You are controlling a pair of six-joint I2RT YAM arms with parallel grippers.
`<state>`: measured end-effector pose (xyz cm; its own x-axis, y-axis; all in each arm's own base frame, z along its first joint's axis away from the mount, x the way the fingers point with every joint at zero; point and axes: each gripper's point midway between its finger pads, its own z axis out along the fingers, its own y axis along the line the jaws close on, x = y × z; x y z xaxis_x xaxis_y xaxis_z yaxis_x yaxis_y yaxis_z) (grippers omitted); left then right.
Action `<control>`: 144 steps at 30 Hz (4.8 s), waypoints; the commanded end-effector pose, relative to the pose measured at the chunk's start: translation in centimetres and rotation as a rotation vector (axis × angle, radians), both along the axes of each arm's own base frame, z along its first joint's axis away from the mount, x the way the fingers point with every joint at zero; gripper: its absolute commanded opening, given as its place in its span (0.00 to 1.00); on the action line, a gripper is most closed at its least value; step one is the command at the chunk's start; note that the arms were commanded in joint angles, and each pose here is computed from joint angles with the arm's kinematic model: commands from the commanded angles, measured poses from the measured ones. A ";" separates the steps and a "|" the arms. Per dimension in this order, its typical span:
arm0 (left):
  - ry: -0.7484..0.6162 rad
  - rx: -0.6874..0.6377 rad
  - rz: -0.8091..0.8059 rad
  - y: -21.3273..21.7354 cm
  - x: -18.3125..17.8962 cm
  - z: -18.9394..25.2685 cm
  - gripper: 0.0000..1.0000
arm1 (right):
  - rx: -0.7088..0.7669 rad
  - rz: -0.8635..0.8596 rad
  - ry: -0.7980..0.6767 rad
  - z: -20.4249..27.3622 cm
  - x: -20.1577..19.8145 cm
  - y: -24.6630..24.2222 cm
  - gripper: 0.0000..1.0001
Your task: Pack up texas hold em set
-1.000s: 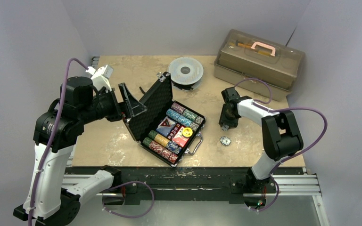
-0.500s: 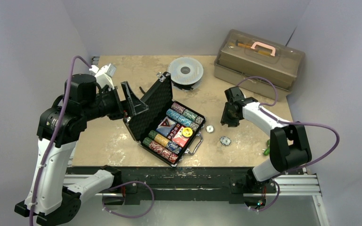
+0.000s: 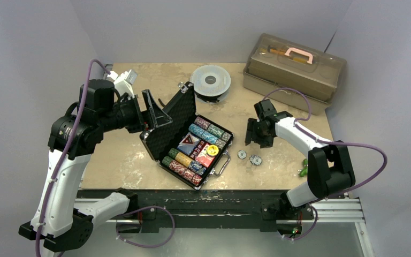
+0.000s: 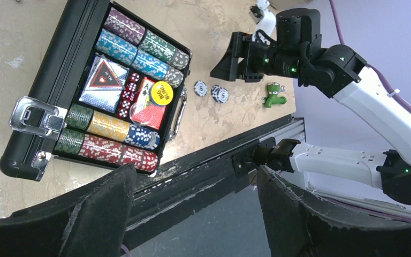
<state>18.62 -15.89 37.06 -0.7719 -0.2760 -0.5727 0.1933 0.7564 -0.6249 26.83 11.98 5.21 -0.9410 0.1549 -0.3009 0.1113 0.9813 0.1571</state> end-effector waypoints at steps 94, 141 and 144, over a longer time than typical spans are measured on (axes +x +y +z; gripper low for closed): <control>-0.063 -0.030 -0.020 0.1 -1.1 1.4 0.80 | -0.154 0.127 -0.057 -0.3 -1.0 3.0 0.34; -0.056 -0.046 0.000 0.6 -2.3 0.8 0.80 | -0.199 0.181 -0.039 -4.2 -3.7 4.9 0.55; -0.053 -0.048 -0.001 0.5 -2.3 0.8 0.80 | -0.189 0.149 -0.051 -4.7 -2.7 5.2 0.57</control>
